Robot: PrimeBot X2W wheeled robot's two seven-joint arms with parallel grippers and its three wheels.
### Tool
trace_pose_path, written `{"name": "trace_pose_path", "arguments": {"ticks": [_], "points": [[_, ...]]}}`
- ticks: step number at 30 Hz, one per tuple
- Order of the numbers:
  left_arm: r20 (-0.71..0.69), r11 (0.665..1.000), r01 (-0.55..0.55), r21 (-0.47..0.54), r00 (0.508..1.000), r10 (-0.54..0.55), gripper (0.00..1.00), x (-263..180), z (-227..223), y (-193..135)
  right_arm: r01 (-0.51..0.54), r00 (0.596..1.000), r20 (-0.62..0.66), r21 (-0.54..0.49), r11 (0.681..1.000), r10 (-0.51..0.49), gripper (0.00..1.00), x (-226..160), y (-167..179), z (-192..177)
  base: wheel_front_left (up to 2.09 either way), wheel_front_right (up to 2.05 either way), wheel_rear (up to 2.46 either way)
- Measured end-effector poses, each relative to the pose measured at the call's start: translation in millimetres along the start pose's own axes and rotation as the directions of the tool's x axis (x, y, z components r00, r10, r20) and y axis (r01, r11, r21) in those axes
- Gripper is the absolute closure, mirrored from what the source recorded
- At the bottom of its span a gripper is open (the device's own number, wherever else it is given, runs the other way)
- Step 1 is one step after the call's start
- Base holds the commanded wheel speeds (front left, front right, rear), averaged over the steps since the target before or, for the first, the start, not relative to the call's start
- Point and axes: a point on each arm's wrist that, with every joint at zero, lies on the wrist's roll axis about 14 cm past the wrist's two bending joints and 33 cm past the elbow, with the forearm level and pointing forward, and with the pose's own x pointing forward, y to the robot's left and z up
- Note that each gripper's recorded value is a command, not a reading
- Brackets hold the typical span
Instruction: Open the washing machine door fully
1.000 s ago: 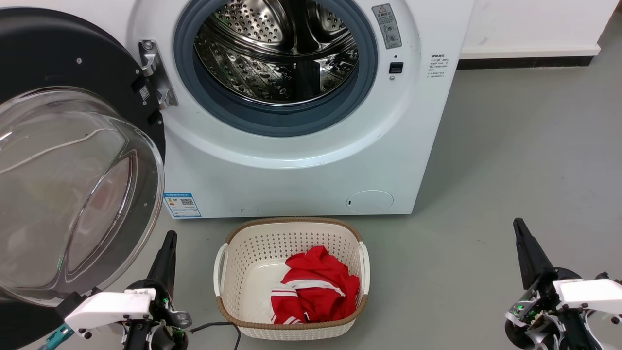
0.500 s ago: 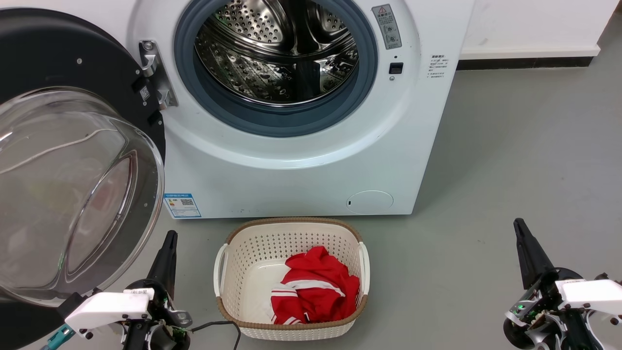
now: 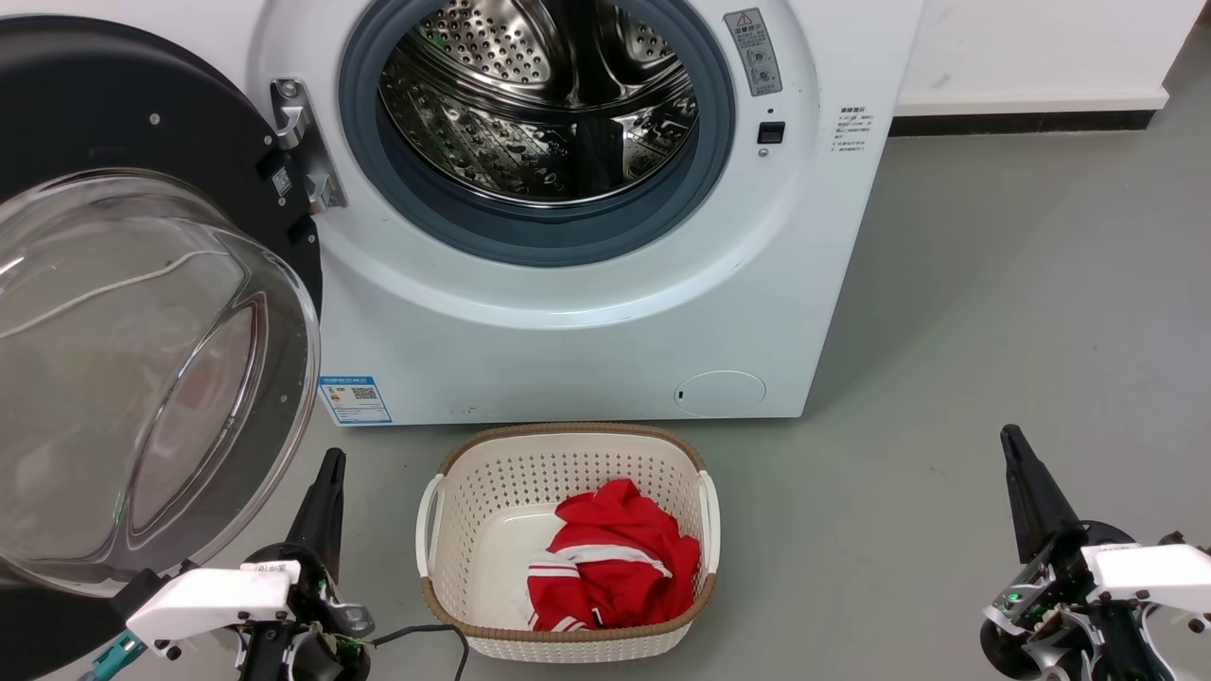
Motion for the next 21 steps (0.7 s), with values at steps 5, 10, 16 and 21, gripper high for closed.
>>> {"name": "trace_pose_path", "arguments": {"ticks": [5, 10, 16, 21], "points": [[0.000, 1.000, 0.000, 0.000, 1.000, 0.000, 1.00, 0.0, 0.0, 0.0, 0.000, 1.000, -0.002, 0.001, 1.000, 0.000, 1.00, 0.0, -0.1, -0.3, 0.00, 0.00, 0.00], [0.000, 1.000, 0.000, 0.000, 1.000, 0.000, 1.00, 0.0, 0.0, 0.0, 0.000, 1.000, -0.001, 0.002, 1.000, 0.000, 1.00, 0.0, -0.1, -0.3, 0.00, 0.00, 0.00], [0.000, 1.000, 0.000, 0.000, 1.000, 0.000, 1.00, 0.0, 0.0, 0.0, 0.000, 1.000, -0.003, 0.003, 1.000, 0.000, 1.00, 0.0, -0.2, -0.6, 0.00, 0.00, 0.00], [0.000, 1.000, 0.000, 0.000, 1.000, 0.000, 1.00, 0.0, 0.0, 0.0, 0.001, 1.000, -0.002, 0.002, 1.000, -0.001, 1.00, 0.0, -0.3, -0.6, 0.00, 0.00, 0.00]]}}
